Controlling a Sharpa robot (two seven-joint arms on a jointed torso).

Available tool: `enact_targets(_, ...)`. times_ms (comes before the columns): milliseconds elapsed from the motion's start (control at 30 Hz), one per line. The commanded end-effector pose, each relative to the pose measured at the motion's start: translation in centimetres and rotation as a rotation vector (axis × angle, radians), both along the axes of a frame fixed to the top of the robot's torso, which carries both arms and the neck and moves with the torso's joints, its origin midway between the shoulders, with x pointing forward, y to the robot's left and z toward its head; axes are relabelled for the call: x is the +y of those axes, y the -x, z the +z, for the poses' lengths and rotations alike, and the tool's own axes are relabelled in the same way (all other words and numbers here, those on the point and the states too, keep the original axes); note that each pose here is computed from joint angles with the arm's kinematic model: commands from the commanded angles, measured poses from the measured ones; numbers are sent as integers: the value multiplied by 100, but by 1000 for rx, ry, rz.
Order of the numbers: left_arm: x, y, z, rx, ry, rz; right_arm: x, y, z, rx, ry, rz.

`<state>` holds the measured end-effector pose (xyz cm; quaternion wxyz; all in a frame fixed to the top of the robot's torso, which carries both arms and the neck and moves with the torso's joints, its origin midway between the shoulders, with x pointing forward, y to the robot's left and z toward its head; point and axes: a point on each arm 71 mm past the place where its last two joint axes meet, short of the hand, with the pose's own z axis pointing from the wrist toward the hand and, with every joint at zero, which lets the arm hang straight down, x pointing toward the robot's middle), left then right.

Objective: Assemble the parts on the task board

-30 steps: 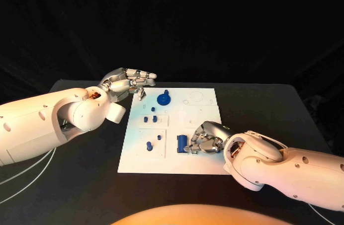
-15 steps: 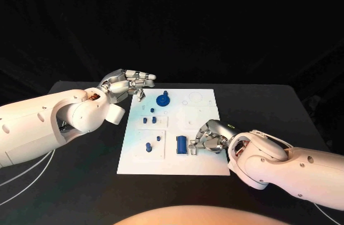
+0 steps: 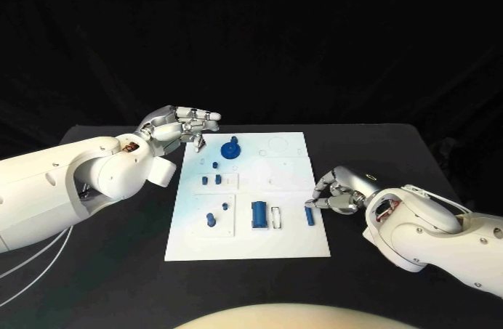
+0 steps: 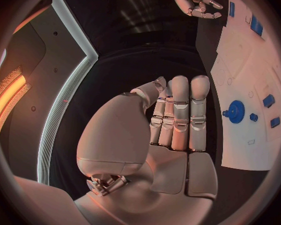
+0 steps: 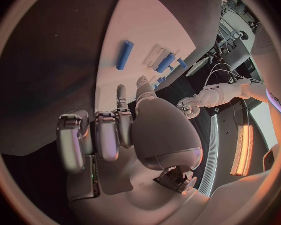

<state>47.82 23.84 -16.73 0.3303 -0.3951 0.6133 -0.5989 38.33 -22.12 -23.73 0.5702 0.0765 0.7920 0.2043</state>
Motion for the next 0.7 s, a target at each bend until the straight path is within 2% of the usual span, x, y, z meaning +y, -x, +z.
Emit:
enact_targets(33, -29, 4, 6, -6, 6, -20, 0, 16, -10, -38, 37, 37)
enact_targets(300, -30, 6, 0, -4, 6, -21, -12, 72, -185, 5, 65, 18)
enact_targets(700, -18, 12, 1, -3, 5, -21, 49, 93, -303, 44, 89, 27)
